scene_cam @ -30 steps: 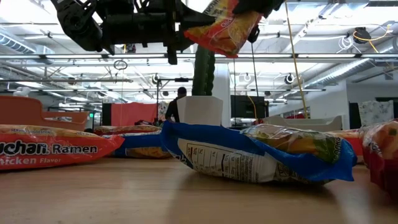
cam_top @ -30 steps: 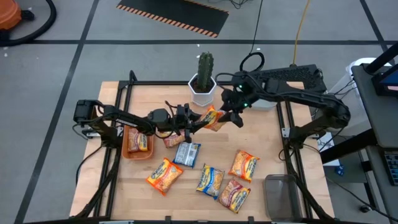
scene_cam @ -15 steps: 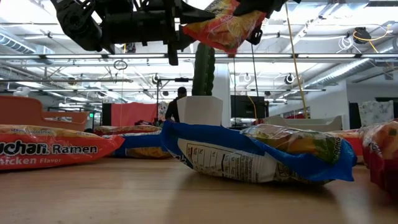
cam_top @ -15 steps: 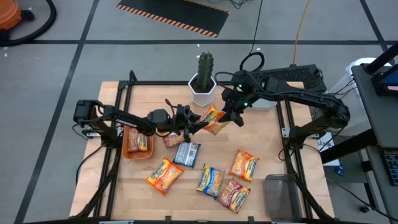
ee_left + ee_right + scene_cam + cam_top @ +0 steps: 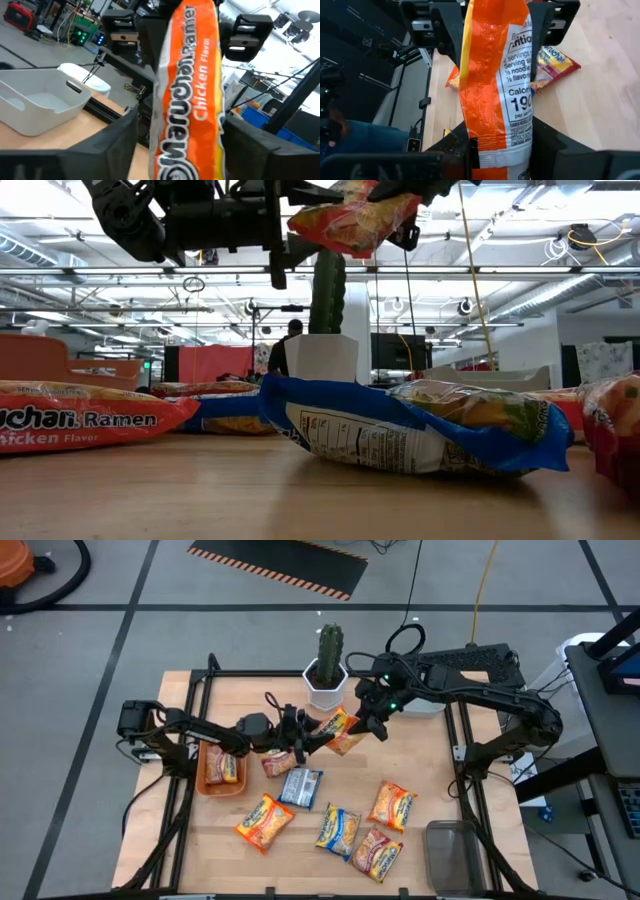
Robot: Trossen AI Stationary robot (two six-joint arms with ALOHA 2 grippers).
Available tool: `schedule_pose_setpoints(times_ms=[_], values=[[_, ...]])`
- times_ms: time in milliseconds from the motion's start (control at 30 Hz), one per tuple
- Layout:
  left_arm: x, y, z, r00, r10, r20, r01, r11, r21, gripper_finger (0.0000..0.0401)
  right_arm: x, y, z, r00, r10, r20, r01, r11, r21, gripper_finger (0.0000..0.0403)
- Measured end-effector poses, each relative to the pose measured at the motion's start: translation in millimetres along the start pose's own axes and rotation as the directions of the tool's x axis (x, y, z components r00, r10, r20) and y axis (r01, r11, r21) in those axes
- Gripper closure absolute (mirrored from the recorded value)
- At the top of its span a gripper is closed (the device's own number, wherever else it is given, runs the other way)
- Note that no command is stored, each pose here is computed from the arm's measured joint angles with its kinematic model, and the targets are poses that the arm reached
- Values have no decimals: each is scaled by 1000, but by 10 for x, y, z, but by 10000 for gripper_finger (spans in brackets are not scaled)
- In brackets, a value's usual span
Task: Sort Maruchan noodles
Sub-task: Put the middle orange noodle pack into the gray bin
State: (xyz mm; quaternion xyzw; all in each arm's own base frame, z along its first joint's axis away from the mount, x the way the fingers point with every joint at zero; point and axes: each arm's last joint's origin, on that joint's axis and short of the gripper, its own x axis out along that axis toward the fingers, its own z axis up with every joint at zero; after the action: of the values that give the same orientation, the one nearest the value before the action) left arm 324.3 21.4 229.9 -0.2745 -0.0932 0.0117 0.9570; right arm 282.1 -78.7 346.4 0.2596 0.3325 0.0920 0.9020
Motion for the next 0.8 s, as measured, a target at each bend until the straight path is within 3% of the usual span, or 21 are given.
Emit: schedule_pose_setpoints(times_ms=[133,433,800], values=[[-11,33,71,1000,13,19,-12,999,-35,120,-20,-30,9,1000,-6,7,7,1000,-18,295],[-58,153,302,995,64,83,-64,998,4,119,-123,-160,41,999,26,28,-26,1000,-5,295],[-71,274,353,979,166,121,-169,985,16,119,-288,-336,-31,1000,26,-15,-25,998,52,295]])
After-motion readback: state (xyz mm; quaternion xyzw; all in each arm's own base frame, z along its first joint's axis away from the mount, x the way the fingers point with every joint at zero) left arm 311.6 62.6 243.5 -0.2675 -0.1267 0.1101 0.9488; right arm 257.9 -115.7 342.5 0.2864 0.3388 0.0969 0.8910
